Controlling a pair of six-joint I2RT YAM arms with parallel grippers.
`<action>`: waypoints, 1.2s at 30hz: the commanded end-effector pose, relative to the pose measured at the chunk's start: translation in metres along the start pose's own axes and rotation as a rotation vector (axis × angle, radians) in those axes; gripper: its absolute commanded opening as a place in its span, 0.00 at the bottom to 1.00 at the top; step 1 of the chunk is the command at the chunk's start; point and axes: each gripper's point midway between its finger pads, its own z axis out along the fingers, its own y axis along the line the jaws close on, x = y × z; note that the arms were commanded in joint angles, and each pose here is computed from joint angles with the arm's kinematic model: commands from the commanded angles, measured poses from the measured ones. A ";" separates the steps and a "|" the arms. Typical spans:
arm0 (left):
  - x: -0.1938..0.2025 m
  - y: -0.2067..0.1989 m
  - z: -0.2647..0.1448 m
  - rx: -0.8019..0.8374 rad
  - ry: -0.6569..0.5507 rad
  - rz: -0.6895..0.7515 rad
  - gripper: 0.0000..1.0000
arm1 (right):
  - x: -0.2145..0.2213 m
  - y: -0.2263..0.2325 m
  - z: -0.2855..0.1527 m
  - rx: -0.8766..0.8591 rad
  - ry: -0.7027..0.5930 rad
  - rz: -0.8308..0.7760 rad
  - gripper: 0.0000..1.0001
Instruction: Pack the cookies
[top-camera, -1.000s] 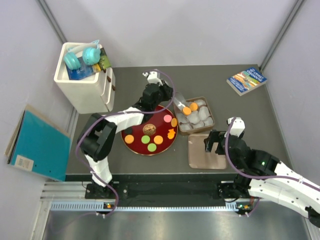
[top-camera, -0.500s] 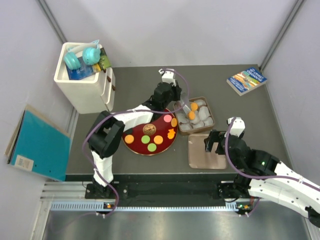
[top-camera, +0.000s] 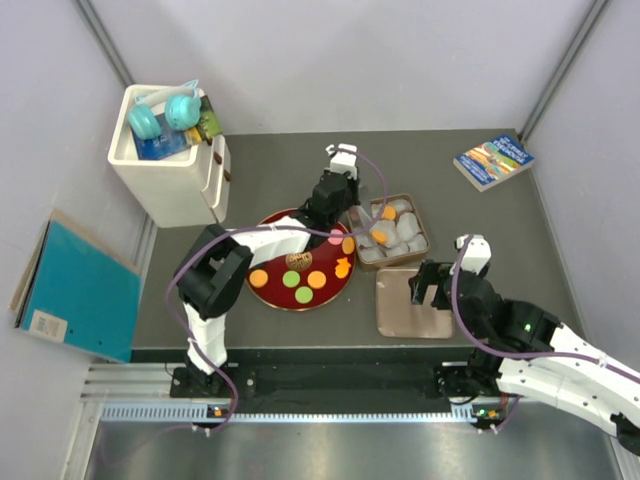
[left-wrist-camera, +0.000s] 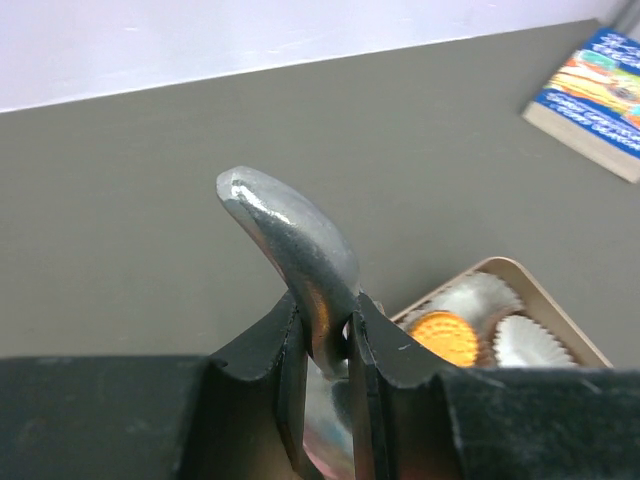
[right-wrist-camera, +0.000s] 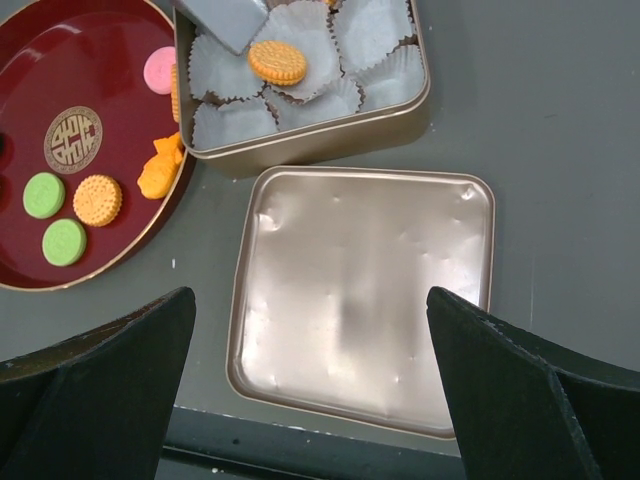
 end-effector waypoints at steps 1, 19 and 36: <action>-0.095 0.021 -0.028 -0.105 -0.241 0.018 0.00 | -0.014 0.002 -0.005 -0.009 -0.039 0.028 0.99; -0.109 0.082 -0.137 -0.233 -0.267 -0.100 0.00 | -0.009 0.004 -0.007 -0.036 -0.027 0.058 0.98; 0.006 0.122 -0.156 -0.312 -0.104 -0.247 0.00 | -0.002 0.004 -0.005 -0.029 -0.005 0.054 0.98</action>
